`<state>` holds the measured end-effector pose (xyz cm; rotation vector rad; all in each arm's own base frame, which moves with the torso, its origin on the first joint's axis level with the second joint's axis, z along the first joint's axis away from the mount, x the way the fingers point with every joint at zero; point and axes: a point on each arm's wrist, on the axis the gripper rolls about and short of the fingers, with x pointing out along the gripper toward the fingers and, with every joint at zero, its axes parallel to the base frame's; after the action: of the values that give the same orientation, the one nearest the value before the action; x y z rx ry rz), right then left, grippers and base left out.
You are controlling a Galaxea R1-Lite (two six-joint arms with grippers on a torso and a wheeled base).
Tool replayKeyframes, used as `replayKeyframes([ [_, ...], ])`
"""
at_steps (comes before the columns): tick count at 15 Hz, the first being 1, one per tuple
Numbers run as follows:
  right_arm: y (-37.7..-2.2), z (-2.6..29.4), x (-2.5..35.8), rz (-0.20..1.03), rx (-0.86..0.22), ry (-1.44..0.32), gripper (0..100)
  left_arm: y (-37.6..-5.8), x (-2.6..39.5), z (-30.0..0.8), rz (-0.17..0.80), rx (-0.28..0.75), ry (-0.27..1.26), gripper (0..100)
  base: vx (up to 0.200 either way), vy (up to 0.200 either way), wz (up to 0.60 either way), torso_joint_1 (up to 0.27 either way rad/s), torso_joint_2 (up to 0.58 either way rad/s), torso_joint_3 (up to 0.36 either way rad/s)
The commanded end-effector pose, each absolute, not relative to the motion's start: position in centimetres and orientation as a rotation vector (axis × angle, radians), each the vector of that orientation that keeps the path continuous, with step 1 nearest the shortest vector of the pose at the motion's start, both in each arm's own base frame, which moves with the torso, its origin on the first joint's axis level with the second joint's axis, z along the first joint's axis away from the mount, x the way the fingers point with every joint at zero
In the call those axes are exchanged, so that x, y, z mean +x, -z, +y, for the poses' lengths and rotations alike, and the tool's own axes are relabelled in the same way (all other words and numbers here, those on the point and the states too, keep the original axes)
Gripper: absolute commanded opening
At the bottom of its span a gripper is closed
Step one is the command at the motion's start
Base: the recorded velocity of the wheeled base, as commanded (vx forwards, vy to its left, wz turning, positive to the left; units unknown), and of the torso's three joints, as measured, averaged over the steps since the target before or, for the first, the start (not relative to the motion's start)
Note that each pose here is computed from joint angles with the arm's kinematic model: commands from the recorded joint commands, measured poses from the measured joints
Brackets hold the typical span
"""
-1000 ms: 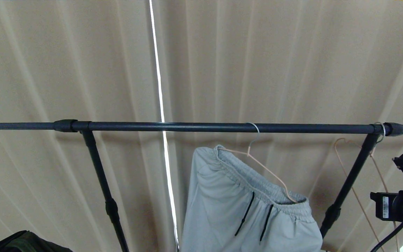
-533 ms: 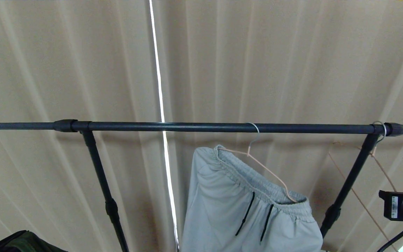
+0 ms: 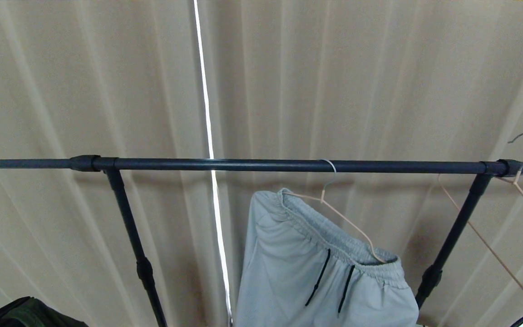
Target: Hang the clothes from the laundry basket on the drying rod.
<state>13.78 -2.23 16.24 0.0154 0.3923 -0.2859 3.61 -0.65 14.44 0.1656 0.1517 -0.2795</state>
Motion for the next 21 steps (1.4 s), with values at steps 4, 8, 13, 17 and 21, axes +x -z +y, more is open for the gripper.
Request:
replayKeyframes([
  [4, -16.8, -1.9, 11.1, 0.301, 0.012, 0.287, 0, -14.5, 3.6, -0.7, 0.135, 0.168, 0.279, 0, 0.000, 0.000, 0.00, 0.000, 0.00, 0.000],
  [8, -16.5, -1.8, 10.6, 0.299, -0.002, 0.282, 0, -14.5, 3.6, -0.6, 0.133, 0.172, 0.277, 0, -0.100, 0.000, 0.00, 0.002, 0.00, 0.000],
  [13, -16.6, -1.8, 10.7, 0.300, -0.001, 0.279, 0, -14.5, 3.6, -0.6, 0.130, 0.170, 0.277, 0, -0.200, 0.000, 0.00, 0.002, 0.00, 0.000],
  [17, -16.5, -1.8, 10.7, 0.303, -0.001, 0.277, 0, -14.5, 3.6, -0.6, 0.127, 0.171, 0.277, 0, -0.050, 0.000, 0.00, 0.002, 0.00, 0.002],
  [21, -16.4, -1.8, 10.7, 0.306, -0.001, 0.275, 0, -14.5, 3.6, -0.6, 0.125, 0.172, 0.277, 0, 0.000, 0.000, 0.00, 0.000, 0.00, 0.000],
])
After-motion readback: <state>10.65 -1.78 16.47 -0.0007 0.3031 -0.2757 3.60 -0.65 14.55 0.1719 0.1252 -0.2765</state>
